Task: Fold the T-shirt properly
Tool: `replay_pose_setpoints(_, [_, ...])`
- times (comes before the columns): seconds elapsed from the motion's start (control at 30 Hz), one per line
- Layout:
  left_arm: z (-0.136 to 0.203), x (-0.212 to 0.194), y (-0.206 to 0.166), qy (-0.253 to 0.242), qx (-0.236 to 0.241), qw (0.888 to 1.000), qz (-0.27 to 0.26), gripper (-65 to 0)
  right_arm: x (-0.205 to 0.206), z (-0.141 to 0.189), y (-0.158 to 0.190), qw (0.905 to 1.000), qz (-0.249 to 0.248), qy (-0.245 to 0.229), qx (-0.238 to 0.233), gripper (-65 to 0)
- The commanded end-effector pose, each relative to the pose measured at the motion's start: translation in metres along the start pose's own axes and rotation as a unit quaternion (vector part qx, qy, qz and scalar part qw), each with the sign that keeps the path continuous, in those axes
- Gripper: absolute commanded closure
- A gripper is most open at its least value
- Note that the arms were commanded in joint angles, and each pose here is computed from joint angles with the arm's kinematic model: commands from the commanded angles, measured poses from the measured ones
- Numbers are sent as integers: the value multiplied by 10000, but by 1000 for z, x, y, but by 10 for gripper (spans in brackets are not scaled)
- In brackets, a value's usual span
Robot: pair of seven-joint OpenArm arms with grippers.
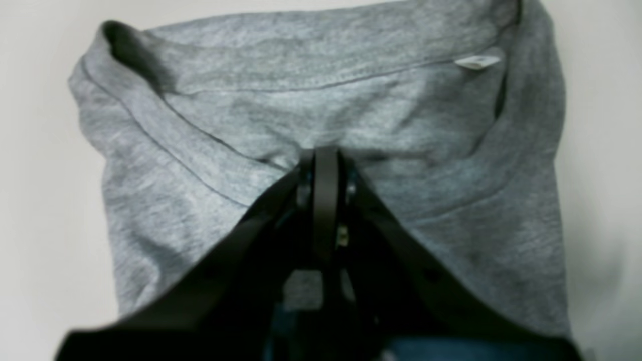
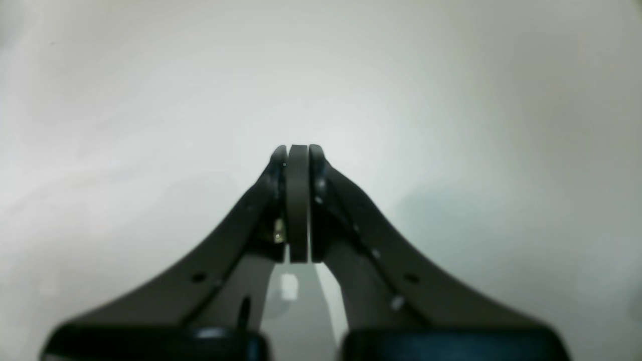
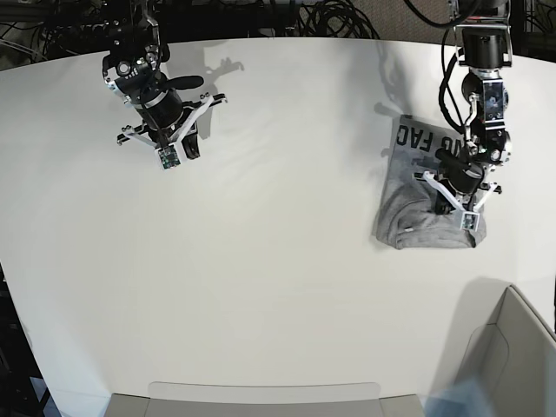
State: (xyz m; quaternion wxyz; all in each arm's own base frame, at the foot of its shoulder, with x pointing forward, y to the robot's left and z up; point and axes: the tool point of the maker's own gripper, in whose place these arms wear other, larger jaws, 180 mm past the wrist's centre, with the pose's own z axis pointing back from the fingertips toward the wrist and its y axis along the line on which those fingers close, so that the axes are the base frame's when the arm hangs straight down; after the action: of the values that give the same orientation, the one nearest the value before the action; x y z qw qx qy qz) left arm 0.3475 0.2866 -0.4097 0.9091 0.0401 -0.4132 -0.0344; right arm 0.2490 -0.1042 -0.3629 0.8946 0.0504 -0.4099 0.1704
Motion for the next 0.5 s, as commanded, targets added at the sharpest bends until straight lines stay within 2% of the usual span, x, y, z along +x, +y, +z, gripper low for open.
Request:
replay_pose_setpoints(0.0, [5, 21, 5, -233, 68, 9996, -126, 0, 18, 5, -1, 9995, 48, -317, -14, 0])
replay_pose_setpoints(0.17, [50, 82, -16, -1196, -53, 9905, -674, 0, 47, 22, 1, 9971, 151, -749, -48, 0])
replay_pose_setpoints(0.27, [90, 102, -24, -1668, -3, 9831, -754, 0, 42, 25, 1, 9974, 187, -699, -55, 0])
replay_pose_setpoints(0.4, [128, 88, -15, -1464, 346, 9878, -412, 0, 12, 32, 10, 9993, 124, -348, 48, 0])
replay_pose_setpoints(0.47, [141, 60, -8, -1108, 551, 9922, -139, 0, -9, 38, 18, 9999, 41, -88, 137, 0])
